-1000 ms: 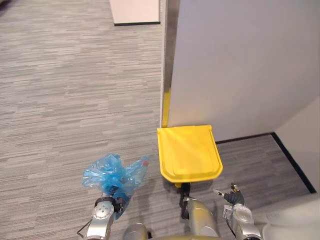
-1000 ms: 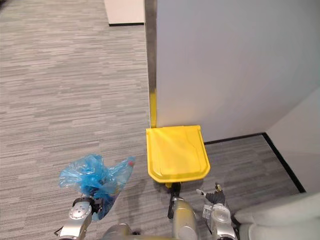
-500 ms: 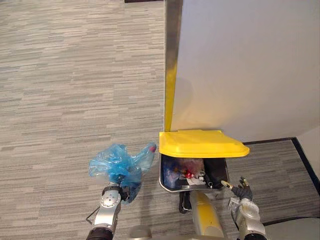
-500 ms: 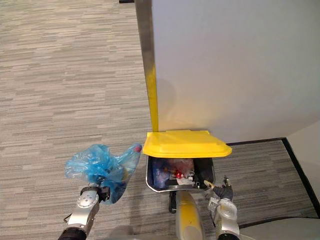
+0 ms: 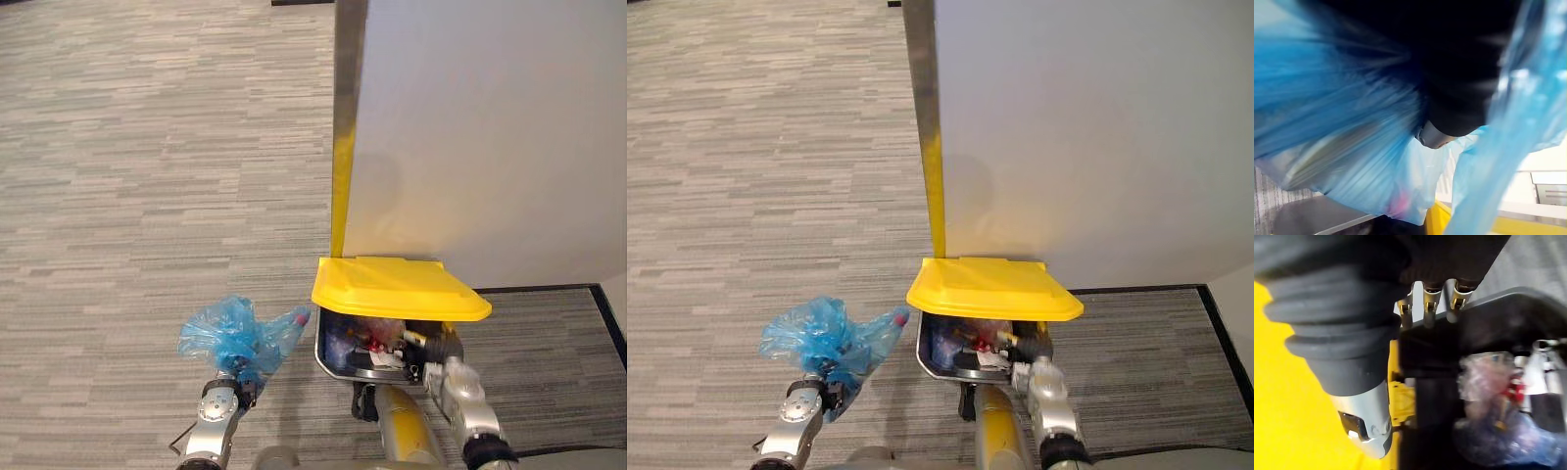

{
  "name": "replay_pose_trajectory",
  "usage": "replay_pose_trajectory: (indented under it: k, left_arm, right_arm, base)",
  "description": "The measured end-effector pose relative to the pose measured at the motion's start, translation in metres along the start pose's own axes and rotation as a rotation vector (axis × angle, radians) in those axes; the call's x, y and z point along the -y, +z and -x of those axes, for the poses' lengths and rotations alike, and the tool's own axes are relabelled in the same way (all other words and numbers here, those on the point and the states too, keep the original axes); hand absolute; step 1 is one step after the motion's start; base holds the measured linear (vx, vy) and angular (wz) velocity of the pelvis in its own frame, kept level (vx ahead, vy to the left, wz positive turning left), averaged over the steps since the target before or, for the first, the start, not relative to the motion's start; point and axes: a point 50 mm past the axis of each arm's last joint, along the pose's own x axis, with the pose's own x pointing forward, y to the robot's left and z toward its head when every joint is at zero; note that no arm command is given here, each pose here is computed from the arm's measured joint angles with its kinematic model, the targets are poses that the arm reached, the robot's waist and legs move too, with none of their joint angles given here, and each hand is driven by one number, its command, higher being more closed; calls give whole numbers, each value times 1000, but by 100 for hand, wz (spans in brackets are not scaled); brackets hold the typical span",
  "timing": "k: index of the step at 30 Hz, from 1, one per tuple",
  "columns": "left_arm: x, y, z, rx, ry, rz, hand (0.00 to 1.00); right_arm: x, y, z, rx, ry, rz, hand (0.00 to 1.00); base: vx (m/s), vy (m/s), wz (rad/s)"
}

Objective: Gather rubbish on tea table into small bin, then transfer packed bag to large trash can.

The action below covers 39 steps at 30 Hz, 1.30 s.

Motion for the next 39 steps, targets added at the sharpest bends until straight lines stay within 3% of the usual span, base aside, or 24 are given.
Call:
replay_pose_trajectory:
  k: [6,17,30,39]
  left_arm:
    - [-4,16,-6,72,4,-11,100]
    - [5,38,-9,161,-31,-9,100]
    - [19,66,-15,260,-87,9,100]
    - [35,109,-18,410,-143,35,100]
  right_arm:
    - [24,43,-19,131,-49,58,0]
    - [37,124,-39,335,-78,43,0]
    - [34,144,-43,372,-65,13,0]
    - [8,163,-46,405,3,55,0]
  base:
    - [-55,-74,29]
    - [-86,-78,-1]
    - [-15,-15,1]
    - [-17,-2,1]
